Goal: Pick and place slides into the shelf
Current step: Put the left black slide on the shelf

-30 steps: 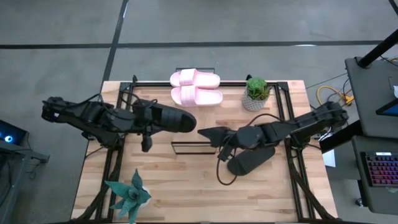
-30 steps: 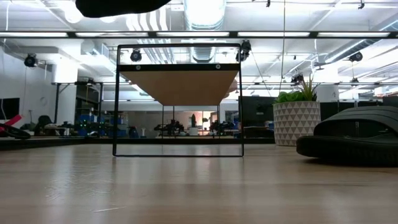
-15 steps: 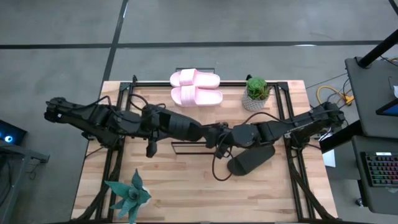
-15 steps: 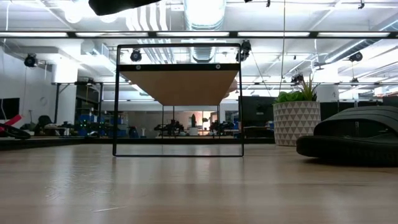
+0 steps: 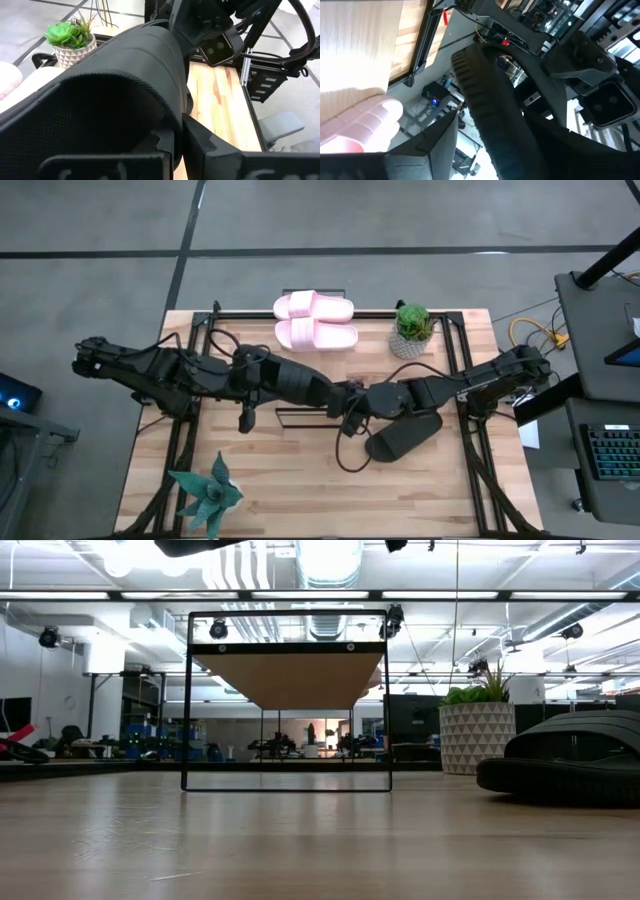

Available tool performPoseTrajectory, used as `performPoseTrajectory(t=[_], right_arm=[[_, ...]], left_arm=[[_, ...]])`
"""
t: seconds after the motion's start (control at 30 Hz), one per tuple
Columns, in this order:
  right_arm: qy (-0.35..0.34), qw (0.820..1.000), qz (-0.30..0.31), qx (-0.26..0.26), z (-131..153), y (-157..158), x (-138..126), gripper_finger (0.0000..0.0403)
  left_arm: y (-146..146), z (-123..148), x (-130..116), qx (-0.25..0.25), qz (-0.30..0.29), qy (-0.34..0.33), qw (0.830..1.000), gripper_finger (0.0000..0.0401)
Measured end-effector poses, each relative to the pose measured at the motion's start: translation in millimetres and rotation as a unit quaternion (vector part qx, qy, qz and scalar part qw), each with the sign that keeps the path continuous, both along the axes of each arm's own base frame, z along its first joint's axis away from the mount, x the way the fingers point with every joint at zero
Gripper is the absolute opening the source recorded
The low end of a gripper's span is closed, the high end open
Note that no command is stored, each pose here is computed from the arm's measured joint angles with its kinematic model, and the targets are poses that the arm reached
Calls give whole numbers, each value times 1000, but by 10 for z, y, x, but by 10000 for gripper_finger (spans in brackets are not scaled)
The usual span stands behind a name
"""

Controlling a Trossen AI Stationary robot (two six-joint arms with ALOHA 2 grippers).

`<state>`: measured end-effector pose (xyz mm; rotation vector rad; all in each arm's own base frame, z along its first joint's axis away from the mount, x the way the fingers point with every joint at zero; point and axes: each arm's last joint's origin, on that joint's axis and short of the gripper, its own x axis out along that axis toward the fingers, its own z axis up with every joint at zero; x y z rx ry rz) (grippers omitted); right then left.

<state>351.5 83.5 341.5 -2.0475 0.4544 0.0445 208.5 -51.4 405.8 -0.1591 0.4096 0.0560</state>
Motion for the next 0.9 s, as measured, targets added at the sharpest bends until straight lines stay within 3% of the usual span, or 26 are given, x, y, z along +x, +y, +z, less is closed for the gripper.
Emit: performPoseTrajectory(t=[0.13,0.23,0.37,0.53,0.7,0.9], right_arm=[[-5,1000,-3,14,1,1,0,171],[-6,1000,-6,24,-5,-1,-1,109],[-1,1000,-9,26,-24,2,-6,31],[-18,997,-24,66,-4,-23,-16,31],[-38,991,-36,119,94,-69,-115,31],[-56,972,-18,227,319,-231,-388,31]], left_arm=[[0,1,-1,3,-1,-1,1000,0],[-2,5,8,6,-3,-8,1000,0],[-6,1,26,52,-21,-9,998,11],[-15,-27,80,121,-40,-3,992,49],[-38,-25,182,205,-61,-17,977,112],[-28,-10,144,282,-93,-18,955,175]])
